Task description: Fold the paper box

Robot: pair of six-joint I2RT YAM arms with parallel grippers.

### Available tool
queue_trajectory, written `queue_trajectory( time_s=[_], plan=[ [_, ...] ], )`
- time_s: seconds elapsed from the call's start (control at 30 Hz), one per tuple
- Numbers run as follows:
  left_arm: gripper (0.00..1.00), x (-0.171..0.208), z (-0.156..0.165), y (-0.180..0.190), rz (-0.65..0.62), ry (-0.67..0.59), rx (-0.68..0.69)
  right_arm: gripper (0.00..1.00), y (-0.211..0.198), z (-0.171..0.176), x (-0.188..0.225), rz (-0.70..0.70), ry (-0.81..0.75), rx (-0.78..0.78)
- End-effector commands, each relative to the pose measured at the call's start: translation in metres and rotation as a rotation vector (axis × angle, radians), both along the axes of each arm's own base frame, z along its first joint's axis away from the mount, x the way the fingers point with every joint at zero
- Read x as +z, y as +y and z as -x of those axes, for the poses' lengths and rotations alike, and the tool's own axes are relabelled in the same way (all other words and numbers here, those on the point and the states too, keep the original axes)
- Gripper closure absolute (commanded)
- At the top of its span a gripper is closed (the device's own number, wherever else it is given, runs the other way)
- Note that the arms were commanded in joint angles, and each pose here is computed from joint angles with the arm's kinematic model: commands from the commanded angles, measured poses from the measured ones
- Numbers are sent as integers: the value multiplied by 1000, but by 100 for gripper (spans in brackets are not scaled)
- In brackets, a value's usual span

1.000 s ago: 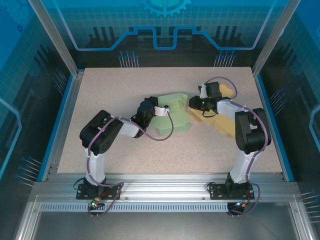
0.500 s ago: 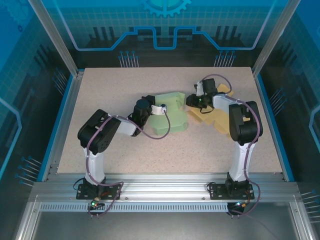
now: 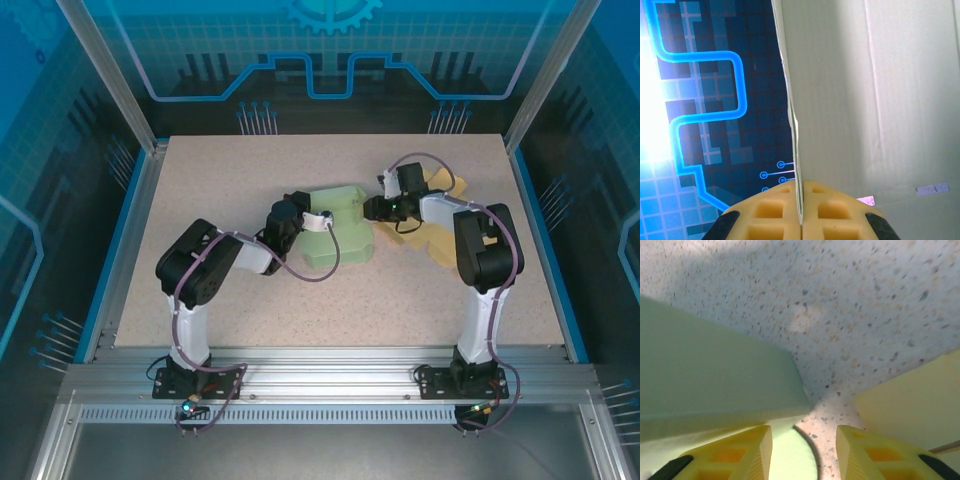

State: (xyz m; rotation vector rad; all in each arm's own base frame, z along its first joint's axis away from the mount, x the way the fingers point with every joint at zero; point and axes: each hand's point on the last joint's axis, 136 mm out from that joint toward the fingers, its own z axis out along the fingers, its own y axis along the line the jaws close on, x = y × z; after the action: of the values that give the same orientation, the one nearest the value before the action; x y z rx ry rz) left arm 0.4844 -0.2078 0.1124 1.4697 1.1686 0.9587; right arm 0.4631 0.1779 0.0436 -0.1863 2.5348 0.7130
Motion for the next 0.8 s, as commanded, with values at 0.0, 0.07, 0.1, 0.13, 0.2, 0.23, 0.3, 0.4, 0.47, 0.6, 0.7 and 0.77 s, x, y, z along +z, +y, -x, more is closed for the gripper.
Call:
queue_trajectory(
  time_s=[0.0, 0.07, 0.1, 0.13, 0.2, 0.23, 0.3, 0.4, 0.47, 0.6, 0.7, 0.77],
  plan=[
    [100, -37, 10, -7, -75, 58, -55, 60, 10, -1, 18, -4, -80, 56],
    [100, -38, 9, -8, -82, 40, -58, 60, 12, -3, 21, 3, -97, 63],
    [100, -40, 10, -8, -88, 37, -61, 60, 12, -5, 22, 6, -105, 63],
    [100, -41, 10, -8, -92, 37, -61, 60, 12, -6, 23, 7, -114, 66],
    [100, -43, 11, -10, -91, 41, -67, 60, 15, -9, 25, 12, -136, 71],
    [100, -43, 12, -10, -90, 43, -68, 60, 17, -9, 27, 15, -146, 76],
    [100, -44, 13, -12, -88, 42, -73, 60, 18, -12, 27, 34, -166, 75],
    [100, -46, 14, -13, -89, 47, -77, 59, 22, -13, 29, 45, -202, 77],
    [100, -46, 14, -14, -90, 48, -80, 59, 25, -14, 31, 51, -230, 77],
    [100, -48, 15, -14, -89, 53, -81, 59, 30, -17, 35, 94, -293, 66],
    [100, -48, 15, -16, -87, 52, -85, 59, 33, -20, 37, 139, -342, 43],
    [100, -48, 15, -16, -87, 53, -85, 59, 36, -22, 38, 160, -364, 31]
  ],
)
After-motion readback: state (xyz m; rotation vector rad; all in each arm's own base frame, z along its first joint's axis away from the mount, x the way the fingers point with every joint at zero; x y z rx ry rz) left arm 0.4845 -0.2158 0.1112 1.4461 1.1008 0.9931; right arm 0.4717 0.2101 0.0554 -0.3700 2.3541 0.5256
